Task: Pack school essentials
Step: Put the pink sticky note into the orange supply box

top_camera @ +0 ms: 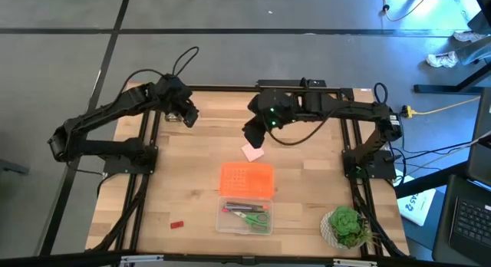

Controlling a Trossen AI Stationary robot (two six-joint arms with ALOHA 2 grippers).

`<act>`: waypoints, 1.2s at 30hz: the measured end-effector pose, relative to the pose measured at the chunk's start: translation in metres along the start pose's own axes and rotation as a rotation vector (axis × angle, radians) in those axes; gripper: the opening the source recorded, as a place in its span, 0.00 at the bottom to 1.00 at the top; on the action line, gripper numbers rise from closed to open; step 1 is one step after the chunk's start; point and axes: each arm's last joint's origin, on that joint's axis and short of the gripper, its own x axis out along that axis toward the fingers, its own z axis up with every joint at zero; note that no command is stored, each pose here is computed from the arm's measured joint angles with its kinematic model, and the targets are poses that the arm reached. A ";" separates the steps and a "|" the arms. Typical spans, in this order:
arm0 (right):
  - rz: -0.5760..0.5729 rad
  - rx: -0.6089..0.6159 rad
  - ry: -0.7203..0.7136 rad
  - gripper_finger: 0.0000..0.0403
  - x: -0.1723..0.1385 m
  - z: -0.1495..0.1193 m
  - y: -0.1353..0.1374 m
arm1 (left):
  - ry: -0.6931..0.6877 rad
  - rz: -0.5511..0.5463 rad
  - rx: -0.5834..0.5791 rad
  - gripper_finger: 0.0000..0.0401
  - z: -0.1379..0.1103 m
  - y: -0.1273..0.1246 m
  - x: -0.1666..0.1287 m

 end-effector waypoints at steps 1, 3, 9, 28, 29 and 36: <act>-0.008 0.010 0.007 0.23 0.002 0.000 -0.002 | -0.001 0.002 0.007 0.23 0.000 0.001 0.000; -0.022 0.017 0.011 0.22 0.002 0.001 -0.006 | -0.003 0.001 0.022 0.23 0.001 0.002 0.000; -0.049 0.112 0.023 0.20 0.001 0.003 -0.014 | 0.004 -0.063 0.072 0.23 0.001 0.002 0.000; -0.154 0.140 0.126 0.46 0.002 -0.003 -0.033 | -0.026 -0.206 0.215 0.23 0.004 -0.002 -0.001; -0.154 0.141 0.126 0.46 0.002 -0.003 -0.033 | -0.030 -0.207 0.221 0.23 0.005 -0.002 -0.001; -0.154 0.142 0.128 0.45 0.002 -0.003 -0.034 | -0.037 -0.207 0.230 0.23 0.005 -0.003 -0.001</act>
